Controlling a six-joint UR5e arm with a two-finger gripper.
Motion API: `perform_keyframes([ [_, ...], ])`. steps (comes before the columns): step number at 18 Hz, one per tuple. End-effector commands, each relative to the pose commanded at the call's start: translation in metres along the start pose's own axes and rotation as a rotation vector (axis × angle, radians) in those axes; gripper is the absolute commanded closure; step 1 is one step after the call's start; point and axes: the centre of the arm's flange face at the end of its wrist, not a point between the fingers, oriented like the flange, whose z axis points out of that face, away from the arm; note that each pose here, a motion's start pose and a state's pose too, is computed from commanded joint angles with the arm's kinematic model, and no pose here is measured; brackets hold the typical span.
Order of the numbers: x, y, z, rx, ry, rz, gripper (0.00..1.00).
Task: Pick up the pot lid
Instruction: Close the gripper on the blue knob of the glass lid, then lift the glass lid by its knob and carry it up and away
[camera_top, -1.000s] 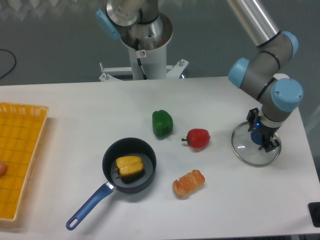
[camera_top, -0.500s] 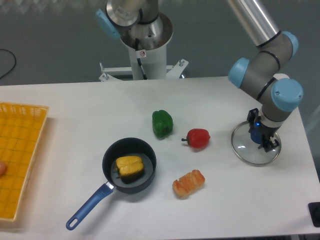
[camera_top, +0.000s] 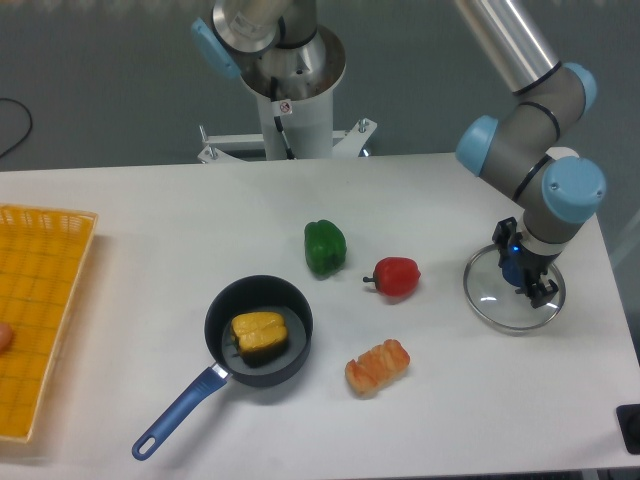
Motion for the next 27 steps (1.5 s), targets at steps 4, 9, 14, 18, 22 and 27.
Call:
perform_keyframes([
  [4,0.000,0.000,-0.001,-0.001,0.001,0.002,0.37],
  [9,0.003,-0.002,-0.012,-0.055,0.016,0.013,0.37],
  [14,0.015,-0.011,-0.023,-0.049,0.030,0.016,0.37],
  [18,0.023,-0.015,-0.040,-0.040,0.047,0.008,0.37],
  [22,0.030,-0.026,-0.053,-0.025,0.077,-0.015,0.37],
  [27,0.037,-0.035,-0.068,-0.014,0.102,-0.015,0.37],
])
